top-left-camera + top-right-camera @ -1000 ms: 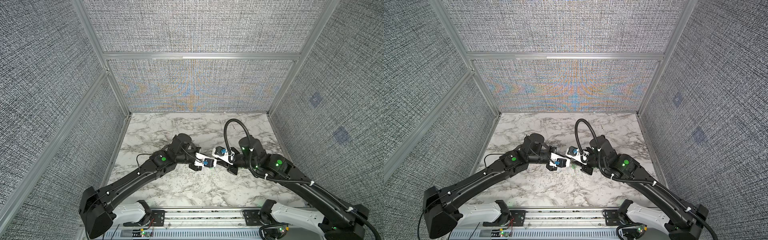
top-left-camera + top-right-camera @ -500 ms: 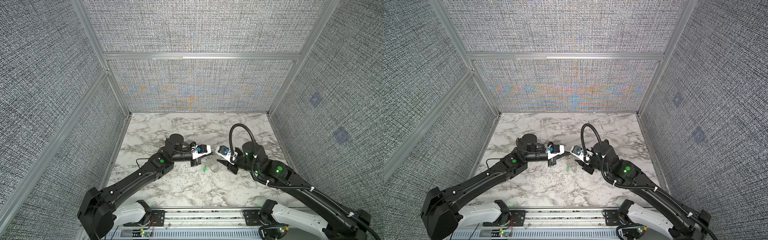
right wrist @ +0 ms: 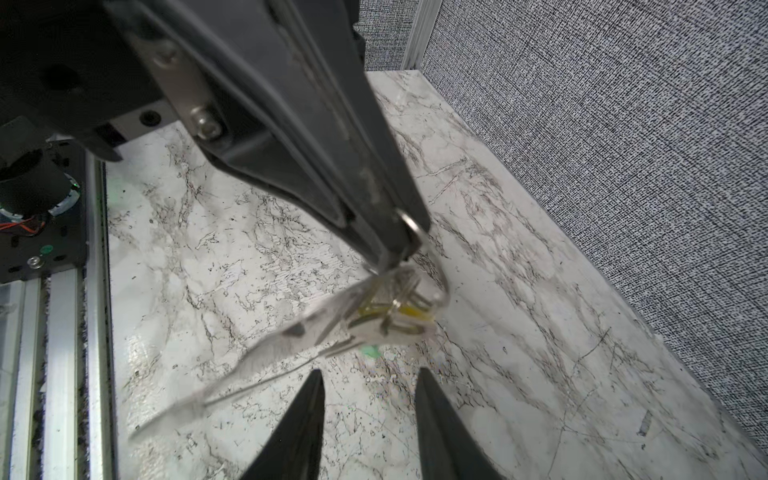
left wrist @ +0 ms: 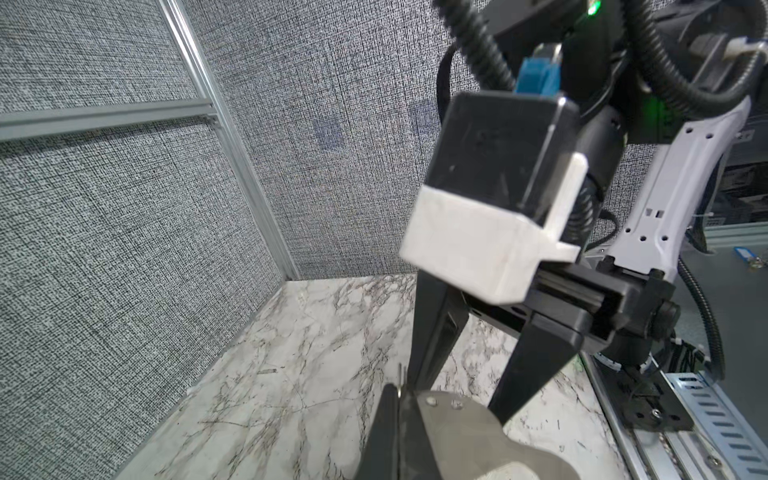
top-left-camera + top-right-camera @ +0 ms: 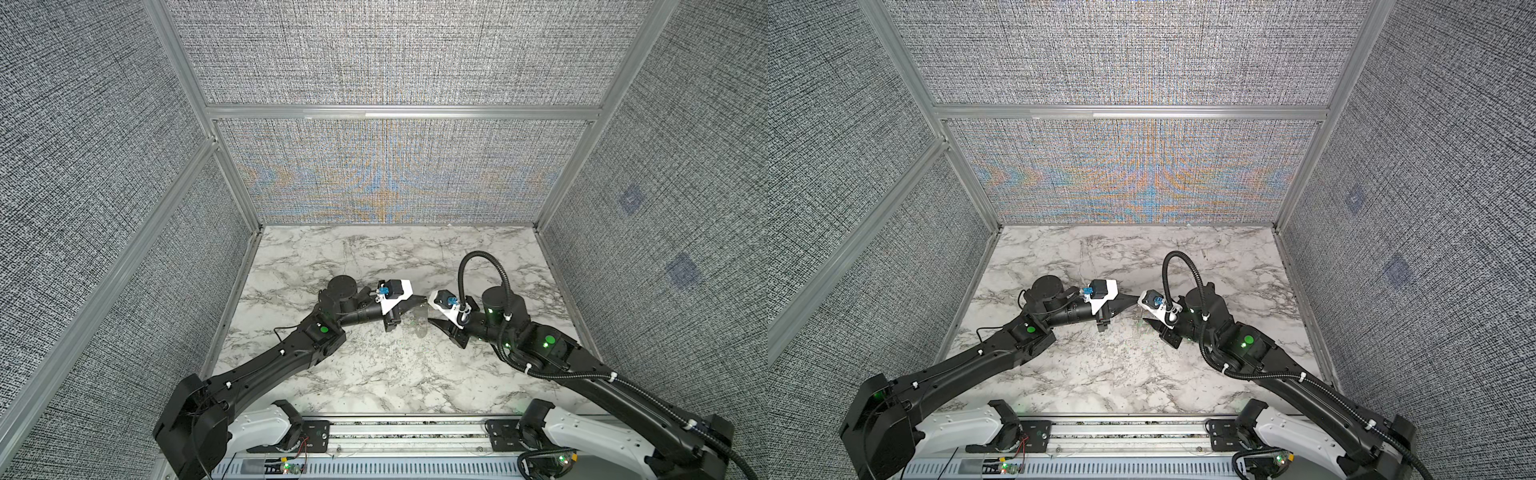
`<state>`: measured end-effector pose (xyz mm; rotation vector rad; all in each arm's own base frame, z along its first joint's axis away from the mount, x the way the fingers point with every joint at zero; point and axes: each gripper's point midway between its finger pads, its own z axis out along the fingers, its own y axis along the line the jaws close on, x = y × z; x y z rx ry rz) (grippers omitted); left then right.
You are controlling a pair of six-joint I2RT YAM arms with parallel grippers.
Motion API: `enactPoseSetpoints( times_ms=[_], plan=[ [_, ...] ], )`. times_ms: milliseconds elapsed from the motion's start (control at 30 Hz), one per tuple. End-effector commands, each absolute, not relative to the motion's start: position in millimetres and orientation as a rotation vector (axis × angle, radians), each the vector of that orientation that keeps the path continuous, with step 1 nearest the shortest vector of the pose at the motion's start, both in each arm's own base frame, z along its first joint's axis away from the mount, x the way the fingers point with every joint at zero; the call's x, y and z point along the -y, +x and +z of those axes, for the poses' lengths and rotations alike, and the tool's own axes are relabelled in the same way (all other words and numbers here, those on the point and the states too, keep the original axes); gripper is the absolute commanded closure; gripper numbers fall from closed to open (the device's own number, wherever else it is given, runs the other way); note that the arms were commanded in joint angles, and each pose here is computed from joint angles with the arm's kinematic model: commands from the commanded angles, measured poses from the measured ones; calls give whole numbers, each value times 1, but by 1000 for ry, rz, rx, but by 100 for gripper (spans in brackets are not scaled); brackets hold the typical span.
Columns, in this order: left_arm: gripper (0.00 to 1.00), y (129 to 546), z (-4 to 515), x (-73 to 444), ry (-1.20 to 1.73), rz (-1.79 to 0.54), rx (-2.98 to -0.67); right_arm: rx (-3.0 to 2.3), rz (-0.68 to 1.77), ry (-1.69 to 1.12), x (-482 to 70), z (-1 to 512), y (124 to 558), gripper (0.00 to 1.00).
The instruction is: Remove the keys from the keyring
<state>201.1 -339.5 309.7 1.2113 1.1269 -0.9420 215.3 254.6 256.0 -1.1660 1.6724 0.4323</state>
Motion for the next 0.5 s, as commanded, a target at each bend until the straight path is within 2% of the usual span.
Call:
enactPoseSetpoints(
  times_ms=[0,467],
  plan=[
    [100,200,326,339,1189,-941,-1068,-1635,457,-1096,-257,268,220,62],
    [100,190,323,341,1252,-967,-1032,-1607,497,-978,-261,277,229,61]
  ],
)
